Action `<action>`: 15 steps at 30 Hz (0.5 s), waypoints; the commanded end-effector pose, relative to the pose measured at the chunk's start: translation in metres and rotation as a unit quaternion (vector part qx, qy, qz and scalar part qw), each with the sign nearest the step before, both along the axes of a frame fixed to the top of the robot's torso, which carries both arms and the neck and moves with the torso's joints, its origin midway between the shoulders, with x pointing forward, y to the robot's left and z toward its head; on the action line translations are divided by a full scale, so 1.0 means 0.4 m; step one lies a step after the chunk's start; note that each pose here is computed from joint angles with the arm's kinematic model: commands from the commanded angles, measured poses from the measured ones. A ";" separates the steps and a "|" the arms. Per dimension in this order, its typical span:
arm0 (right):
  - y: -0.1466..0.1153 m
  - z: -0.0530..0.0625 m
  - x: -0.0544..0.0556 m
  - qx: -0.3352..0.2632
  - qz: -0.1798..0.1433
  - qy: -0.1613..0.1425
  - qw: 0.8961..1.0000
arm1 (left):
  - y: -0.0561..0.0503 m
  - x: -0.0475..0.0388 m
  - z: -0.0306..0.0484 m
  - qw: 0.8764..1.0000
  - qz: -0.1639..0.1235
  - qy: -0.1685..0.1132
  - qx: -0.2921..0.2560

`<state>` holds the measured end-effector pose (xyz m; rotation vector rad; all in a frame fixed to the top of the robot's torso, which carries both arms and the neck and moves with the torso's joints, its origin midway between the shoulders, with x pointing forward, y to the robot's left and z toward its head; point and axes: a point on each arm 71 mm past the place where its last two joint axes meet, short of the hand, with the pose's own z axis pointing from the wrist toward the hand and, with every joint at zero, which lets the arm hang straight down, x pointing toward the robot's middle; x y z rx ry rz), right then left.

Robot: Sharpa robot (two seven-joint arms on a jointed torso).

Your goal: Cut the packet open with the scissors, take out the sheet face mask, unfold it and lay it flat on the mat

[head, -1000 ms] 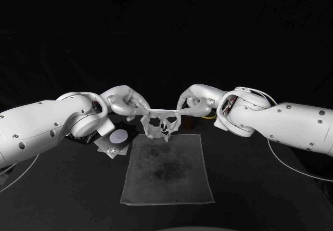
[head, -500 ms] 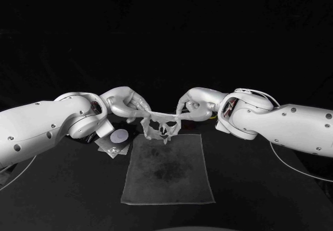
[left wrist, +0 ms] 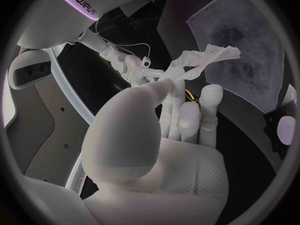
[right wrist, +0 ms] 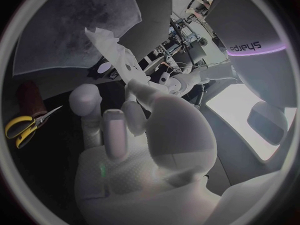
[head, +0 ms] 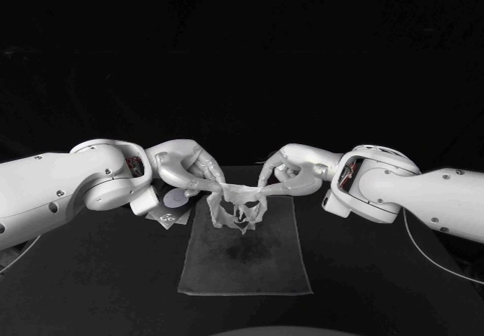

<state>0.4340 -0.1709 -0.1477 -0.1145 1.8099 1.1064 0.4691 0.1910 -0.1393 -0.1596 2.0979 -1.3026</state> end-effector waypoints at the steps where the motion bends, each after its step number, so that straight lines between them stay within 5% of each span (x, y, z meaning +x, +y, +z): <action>1: 0.007 -0.017 -0.029 0.033 0.027 0.049 0.998 | -0.013 -0.034 -0.018 0.998 -0.048 0.049 -0.004; 15: 0.008 -0.171 -0.130 0.033 0.014 0.131 0.991 | 0.004 -0.115 -0.130 0.989 -0.060 0.133 0.023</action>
